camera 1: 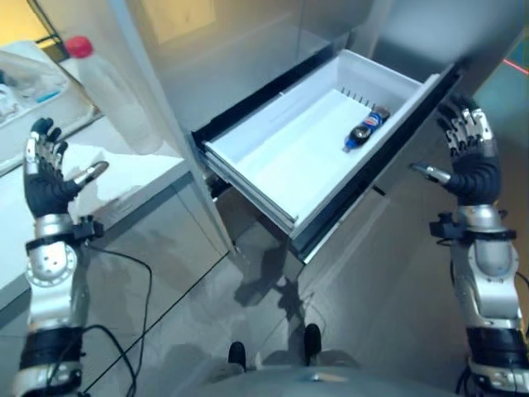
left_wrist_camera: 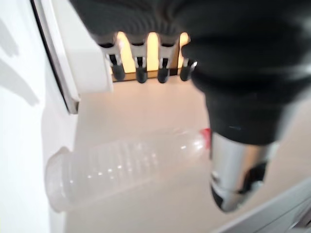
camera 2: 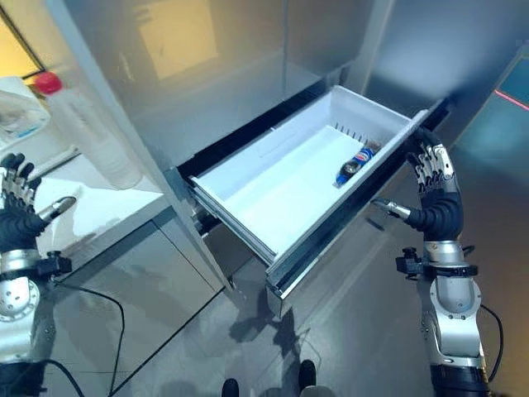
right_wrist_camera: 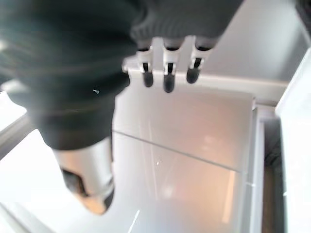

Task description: Take the drinks into the refrigerator

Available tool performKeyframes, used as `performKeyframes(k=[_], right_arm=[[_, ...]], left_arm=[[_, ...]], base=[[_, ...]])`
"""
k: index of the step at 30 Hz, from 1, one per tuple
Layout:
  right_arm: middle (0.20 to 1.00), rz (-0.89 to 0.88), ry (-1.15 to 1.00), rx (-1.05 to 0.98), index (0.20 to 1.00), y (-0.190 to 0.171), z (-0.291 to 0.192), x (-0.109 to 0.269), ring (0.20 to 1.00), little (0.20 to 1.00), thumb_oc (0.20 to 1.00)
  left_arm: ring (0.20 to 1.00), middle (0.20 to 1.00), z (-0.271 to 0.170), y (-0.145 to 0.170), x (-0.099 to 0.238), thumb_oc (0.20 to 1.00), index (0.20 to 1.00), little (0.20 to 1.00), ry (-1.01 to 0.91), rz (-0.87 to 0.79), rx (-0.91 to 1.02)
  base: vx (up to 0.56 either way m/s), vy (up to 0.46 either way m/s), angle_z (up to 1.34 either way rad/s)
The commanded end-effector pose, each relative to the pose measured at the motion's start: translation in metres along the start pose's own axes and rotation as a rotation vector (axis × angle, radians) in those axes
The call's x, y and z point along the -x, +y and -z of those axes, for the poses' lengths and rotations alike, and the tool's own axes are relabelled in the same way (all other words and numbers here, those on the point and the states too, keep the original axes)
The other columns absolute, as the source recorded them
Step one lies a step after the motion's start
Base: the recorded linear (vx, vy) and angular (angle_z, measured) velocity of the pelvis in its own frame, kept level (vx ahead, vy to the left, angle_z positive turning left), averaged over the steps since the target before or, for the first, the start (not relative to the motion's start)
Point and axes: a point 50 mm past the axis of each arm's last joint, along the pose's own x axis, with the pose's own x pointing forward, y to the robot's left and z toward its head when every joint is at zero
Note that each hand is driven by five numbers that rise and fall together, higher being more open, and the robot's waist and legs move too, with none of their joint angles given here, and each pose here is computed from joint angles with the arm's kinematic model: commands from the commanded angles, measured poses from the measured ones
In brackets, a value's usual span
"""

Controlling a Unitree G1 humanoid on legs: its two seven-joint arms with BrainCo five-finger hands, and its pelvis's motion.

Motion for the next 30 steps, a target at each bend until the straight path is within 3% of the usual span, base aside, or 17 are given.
performKeyframes(k=[1, 9, 30], right_arm=[[1.0, -0.048, -0.208, -0.033, 1.0, 0.005, -0.036, -0.022, 1.0, 1.0, 1.0], [1.0, -0.081, -0.264, -0.065, 1.0, 0.011, -0.046, -0.026, 1.0, 1.0, 1.0], [1.0, -0.083, -0.308, -0.086, 1.0, 0.013, -0.054, -0.028, 1.0, 1.0, 1.0]], left_arm=[[1.0, 1.0, -0.033, 0.018, -0.037, 1.0, 1.0, 1.0, -0.138, -0.048, -0.021], [1.0, 1.0, -0.041, 0.015, -0.056, 1.0, 1.0, 1.0, -0.143, -0.019, -0.013], [1.0, 1.0, -0.008, 0.003, -0.035, 1.0, 1.0, 1.0, -0.008, 0.018, 0.038]], base=[[-0.01, 0.02, -0.1], [0.0, 0.002, -0.02], [0.0, 0.0, 0.0]])
